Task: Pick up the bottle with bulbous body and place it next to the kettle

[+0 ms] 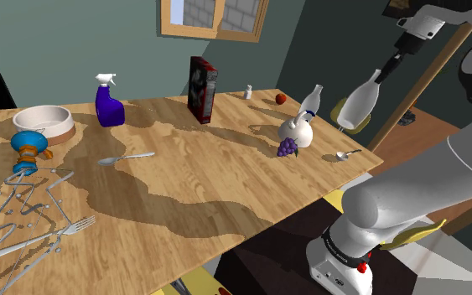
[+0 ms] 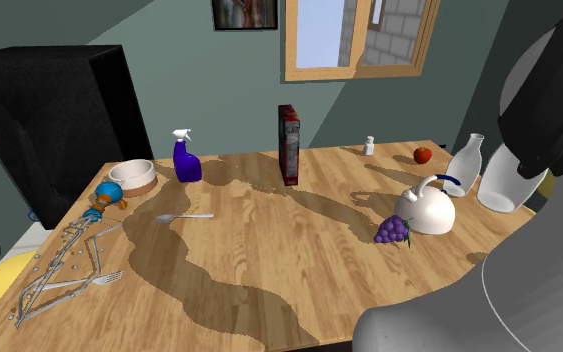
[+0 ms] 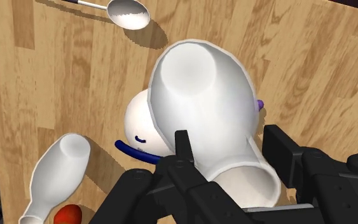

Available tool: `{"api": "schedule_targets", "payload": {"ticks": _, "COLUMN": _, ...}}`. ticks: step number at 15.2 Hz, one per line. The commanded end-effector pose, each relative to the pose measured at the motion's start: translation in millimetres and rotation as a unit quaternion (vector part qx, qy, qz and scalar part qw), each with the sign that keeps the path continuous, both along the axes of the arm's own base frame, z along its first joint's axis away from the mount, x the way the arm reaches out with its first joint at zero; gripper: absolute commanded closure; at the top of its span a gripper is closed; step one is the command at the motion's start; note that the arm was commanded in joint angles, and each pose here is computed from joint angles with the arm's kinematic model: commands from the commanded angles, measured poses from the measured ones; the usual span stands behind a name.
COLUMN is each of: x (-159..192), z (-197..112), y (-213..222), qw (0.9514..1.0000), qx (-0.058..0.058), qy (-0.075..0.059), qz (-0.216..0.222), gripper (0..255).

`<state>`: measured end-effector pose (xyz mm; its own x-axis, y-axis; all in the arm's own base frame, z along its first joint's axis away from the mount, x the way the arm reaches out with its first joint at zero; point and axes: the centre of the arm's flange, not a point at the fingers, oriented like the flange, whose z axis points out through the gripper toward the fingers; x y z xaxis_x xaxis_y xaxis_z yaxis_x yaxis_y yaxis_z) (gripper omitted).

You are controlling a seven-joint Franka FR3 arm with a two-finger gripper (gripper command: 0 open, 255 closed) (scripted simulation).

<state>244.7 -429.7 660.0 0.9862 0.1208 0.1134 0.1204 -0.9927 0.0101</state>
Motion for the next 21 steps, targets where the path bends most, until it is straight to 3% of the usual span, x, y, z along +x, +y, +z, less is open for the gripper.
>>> {"api": "schedule_targets", "payload": {"ticks": 1, "x": 0.0, "z": -9.9, "y": -0.8, "qw": 1.0000, "qx": 0.000, "qy": 0.000, "qz": 0.000, "gripper": 255}}
{"api": "schedule_targets", "payload": {"ticks": 21, "x": 0.0, "z": -115.5, "y": -0.8, "qw": 1.0000, "qx": 0.000, "qy": 0.000, "qz": 0.000, "gripper": 255}}
